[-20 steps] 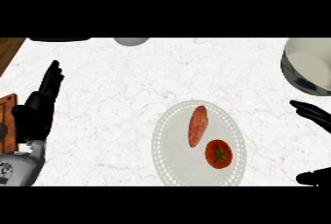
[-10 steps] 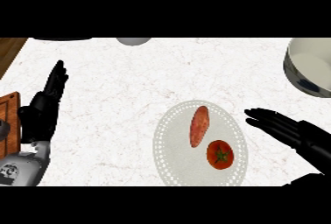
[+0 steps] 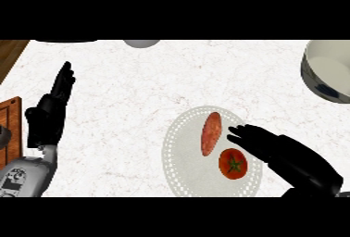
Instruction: Pick the tomato from the placemat and place it in the bowl
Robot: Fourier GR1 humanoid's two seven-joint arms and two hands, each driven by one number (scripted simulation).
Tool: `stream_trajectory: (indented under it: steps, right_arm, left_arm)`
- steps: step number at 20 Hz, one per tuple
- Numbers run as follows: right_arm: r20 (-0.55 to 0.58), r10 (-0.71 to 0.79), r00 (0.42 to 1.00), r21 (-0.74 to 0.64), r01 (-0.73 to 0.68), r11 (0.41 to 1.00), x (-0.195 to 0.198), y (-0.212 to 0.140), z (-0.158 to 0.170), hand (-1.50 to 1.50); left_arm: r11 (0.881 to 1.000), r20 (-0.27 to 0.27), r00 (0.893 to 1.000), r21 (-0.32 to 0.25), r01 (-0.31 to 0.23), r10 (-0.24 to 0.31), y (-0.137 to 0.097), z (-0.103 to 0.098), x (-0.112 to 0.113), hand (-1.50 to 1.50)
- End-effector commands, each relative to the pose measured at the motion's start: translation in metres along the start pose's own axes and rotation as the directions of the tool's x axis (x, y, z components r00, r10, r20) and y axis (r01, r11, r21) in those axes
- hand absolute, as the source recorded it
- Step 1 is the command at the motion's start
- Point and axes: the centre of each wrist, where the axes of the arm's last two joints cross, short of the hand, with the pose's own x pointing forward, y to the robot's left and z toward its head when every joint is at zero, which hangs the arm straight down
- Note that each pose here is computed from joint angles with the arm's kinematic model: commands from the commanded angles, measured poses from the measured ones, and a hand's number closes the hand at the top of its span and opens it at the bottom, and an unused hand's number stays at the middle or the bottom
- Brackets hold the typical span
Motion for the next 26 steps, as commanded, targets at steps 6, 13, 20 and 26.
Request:
stream_trajectory:
  steps: [6,13,20,26]
  right_arm:
    - [-0.108,0.022,0.994,0.057,-0.016,0.998,0.004,0.031,-0.04,-1.5]
    - [-0.1,0.02,0.995,0.05,-0.015,0.999,-0.005,0.047,-0.056,-1.5]
    - [-0.094,0.034,0.995,0.076,-0.027,0.997,-0.024,0.047,-0.075,-1.5]
    - [-0.005,0.138,0.99,0.069,-0.138,0.988,-0.033,0.082,-0.086,1.5]
  left_arm:
    - [1.0,-0.01,1.0,-0.01,0.008,-0.008,0.011,0.016,0.0,0.0]
    - [1.0,-0.005,1.0,0.002,0.002,-0.002,0.005,-0.002,-0.004,0.0]
    - [1.0,-0.01,1.0,0.005,-0.002,0.002,0.008,0.011,0.004,0.0]
    - [1.0,0.008,1.0,0.001,0.003,-0.003,-0.011,0.013,0.011,0.0]
